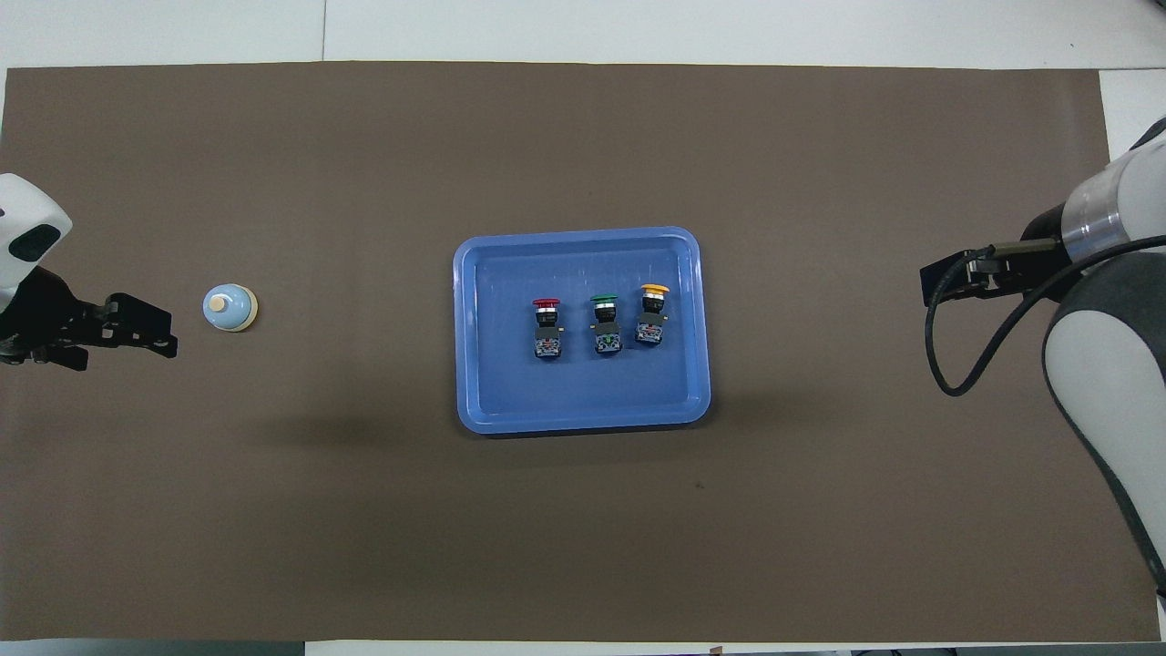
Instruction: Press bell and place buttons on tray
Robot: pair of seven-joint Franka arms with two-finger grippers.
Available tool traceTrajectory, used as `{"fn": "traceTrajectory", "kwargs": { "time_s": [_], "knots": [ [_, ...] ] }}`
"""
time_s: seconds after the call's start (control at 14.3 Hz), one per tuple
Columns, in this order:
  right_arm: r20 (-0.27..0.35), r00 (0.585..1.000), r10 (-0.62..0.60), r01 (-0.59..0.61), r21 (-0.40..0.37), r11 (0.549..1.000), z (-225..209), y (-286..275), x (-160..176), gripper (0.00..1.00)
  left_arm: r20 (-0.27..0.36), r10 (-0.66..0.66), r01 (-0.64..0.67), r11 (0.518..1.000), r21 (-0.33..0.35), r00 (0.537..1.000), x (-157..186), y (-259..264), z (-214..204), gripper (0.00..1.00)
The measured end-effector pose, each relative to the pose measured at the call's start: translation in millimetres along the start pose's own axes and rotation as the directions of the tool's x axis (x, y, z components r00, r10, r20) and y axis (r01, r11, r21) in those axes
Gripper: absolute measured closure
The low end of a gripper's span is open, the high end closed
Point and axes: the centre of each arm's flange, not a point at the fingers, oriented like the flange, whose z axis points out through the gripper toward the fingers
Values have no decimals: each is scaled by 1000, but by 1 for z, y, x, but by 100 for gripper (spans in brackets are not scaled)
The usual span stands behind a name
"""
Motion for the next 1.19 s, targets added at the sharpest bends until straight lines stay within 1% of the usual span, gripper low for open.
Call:
{"fn": "traceTrajectory", "kwargs": {
  "time_s": [0.14, 0.7, 1.19],
  "knots": [
    [0, 1000, 0, 0, 0, 1000, 0, 0, 0, 0, -8, -3, 3, 1000, -5, 1000, 2, -1, -5, 0],
    [0, 1000, 0, 0, 0, 1000, 0, 0, 0, 0, 0, 9, -9, 1000, -2, 1000, 9, 5, -6, 0],
    [0, 1000, 0, 0, 0, 1000, 0, 0, 0, 0, -21, 23, -23, 1000, 0, 1000, 12, 13, -14, 0]
  ]
}}
